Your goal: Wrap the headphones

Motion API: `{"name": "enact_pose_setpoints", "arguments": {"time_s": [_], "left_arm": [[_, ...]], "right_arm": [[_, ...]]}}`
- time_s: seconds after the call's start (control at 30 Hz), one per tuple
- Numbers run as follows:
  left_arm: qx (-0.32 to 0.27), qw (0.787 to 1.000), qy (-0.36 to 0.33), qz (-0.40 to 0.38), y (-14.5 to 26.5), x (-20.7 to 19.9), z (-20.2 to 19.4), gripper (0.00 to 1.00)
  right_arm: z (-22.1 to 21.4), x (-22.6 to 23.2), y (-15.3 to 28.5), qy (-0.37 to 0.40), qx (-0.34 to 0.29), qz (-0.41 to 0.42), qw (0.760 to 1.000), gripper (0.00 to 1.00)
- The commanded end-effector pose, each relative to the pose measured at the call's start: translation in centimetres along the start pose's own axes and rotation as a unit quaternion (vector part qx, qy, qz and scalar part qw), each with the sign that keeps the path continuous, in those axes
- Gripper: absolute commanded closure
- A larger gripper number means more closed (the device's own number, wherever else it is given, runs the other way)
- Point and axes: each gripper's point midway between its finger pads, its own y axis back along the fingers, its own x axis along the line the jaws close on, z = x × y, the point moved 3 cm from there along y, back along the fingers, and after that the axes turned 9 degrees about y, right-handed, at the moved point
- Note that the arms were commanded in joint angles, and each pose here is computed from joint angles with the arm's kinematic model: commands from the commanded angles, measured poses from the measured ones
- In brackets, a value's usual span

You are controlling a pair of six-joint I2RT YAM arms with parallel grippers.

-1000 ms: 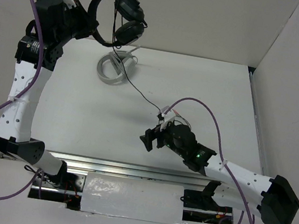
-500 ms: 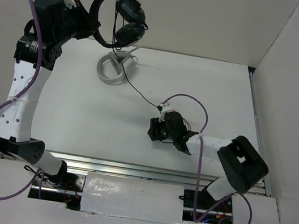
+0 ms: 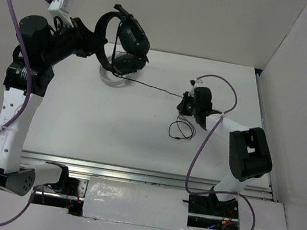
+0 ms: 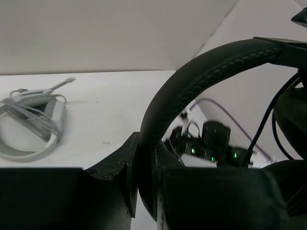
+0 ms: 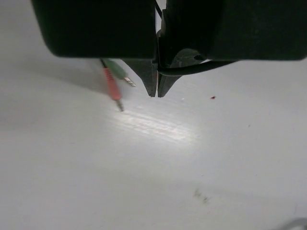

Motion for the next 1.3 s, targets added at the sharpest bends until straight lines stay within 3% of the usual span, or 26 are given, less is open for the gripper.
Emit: {"name": "enact_pose_setpoints", "arguments": {"time_s": [0.0,0.2,0.33,0.4,0.57,0.7,0.87,1.0,1.27], "left_arm": [[-0.004,0.99,-0.053,-0.128,1.2,-3.7,-0.3,1.0],[0.064,0.985,-0.083,-0.139,0.3,-1.8,-7.6,1.0],[0.105,0.987,-0.101,-0.071,-1.2,1.2,-12.9,1.0],[0.127,0.98,-0.147,-0.04,-1.9,2.0,-16.2,1.0],[0.165,0.964,-0.201,0.063,-3.6,3.7,-21.2,1.0],[0.209,0.931,-0.247,0.171,-5.9,6.8,-24.7,1.0],[0.228,0.911,-0.227,0.258,-8.3,10.1,-25.9,1.0],[0.225,0.915,-0.166,0.292,-9.6,12.6,-25.2,1.0],[0.219,0.909,-0.112,0.337,-10.2,16.6,-24.7,1.0]], "right_arm": [[7.4,-2.5,2.0,0.012,-0.051,-0.016,0.998,1.0],[16.2,-6.2,3.6,0.045,-0.063,-0.082,0.994,1.0],[20.7,-6.5,6.0,0.083,-0.077,-0.087,0.99,1.0],[24.0,-5.8,8.3,0.119,-0.099,-0.106,0.982,1.0],[25.2,-3.6,11.3,0.151,-0.086,-0.12,0.977,1.0],[25.1,-0.6,13.4,0.174,-0.082,-0.111,0.975,1.0],[24.6,2.1,15.7,0.193,-0.064,-0.122,0.972,1.0],[23.6,4.0,17.1,0.188,-0.064,-0.121,0.973,1.0],[22.9,7.6,19.8,0.176,-0.081,-0.053,0.98,1.0]]}}
